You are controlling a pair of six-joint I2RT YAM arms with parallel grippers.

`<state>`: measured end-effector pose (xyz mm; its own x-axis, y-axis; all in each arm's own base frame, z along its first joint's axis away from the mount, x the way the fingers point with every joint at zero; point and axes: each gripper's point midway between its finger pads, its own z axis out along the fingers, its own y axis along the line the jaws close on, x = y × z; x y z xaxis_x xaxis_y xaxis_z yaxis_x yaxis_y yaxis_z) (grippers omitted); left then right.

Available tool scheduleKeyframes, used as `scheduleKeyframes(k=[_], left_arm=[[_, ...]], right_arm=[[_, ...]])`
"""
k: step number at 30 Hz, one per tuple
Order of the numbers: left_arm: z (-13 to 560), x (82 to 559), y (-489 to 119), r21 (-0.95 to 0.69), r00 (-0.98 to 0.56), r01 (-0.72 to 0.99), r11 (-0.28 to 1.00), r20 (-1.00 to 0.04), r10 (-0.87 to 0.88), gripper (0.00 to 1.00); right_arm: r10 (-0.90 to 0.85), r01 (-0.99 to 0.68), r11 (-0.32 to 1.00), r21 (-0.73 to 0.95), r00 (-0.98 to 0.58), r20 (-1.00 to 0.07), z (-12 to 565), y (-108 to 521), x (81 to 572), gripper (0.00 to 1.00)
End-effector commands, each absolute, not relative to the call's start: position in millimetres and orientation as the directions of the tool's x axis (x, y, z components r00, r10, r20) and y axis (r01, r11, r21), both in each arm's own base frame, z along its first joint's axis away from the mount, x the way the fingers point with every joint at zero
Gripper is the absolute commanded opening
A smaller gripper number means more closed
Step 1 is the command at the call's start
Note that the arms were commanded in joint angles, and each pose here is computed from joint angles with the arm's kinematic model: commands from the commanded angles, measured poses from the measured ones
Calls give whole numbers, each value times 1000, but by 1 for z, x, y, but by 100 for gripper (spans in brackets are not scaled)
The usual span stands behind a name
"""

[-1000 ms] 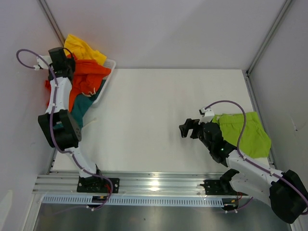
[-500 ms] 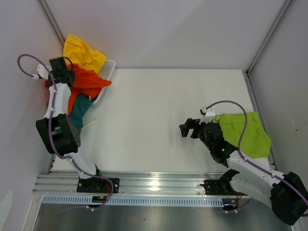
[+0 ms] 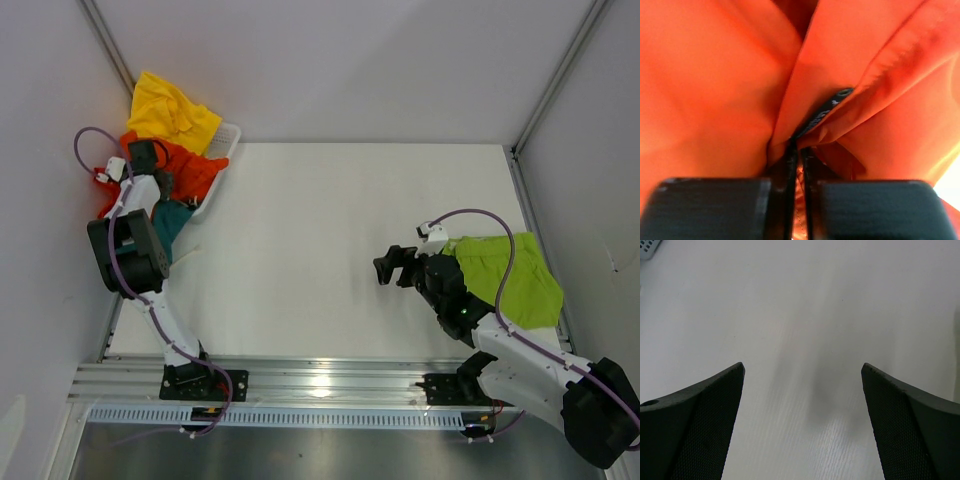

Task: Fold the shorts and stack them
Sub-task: Grab the shorts from the pile

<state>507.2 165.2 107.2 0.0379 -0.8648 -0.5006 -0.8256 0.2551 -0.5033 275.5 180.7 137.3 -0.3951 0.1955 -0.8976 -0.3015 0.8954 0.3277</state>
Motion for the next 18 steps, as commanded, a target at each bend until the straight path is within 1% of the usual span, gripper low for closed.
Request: scheduleKeyframes(k=[1, 2, 3, 5, 6, 7, 9, 11, 12, 14, 18], left_arm=[[130, 513, 170, -513, 8, -800, 312, -529, -849, 14], [139, 517, 168, -528, 2, -782, 331, -532, -847, 20], [146, 518, 168, -541, -4, -769, 342, -530, -848, 36], [163, 517, 166, -556, 2, -754, 351, -536, -844, 55], [169, 515, 165, -557, 2, -755, 347, -531, -847, 69], [180, 516, 165, -569, 15, -749, 340, -528, -849, 74], [188, 515, 164, -566, 16, -755, 331, -521, -853, 81], [200, 513, 163, -565, 18, -761, 320, -511, -859, 86], [213, 515, 163, -581, 36, -751, 313, -510, -859, 92], [218, 510, 162, -570, 28, -760, 312, -509, -861, 92], [250, 508, 163, -610, 68, -725, 320, -525, -848, 93]], right_arm=[[222, -298, 895, 333, -351, -910, 155, 179, 281, 100], [223, -297, 895, 333, -349, -910, 155, 179, 281, 99], [220, -297, 895, 332, -353, -909, 153, 179, 281, 100], [225, -297, 894, 336, -352, -908, 155, 179, 281, 100], [223, -297, 894, 335, -353, -909, 154, 178, 281, 99], [226, -298, 893, 337, -352, -909, 155, 179, 281, 100], [226, -300, 893, 337, -349, -910, 156, 179, 281, 99], [226, -298, 893, 336, -350, -909, 155, 178, 281, 99], [227, -301, 892, 337, -348, -910, 156, 179, 281, 99], [228, -302, 890, 341, -351, -908, 156, 179, 280, 99], [230, -305, 888, 343, -351, -908, 155, 180, 280, 100]])
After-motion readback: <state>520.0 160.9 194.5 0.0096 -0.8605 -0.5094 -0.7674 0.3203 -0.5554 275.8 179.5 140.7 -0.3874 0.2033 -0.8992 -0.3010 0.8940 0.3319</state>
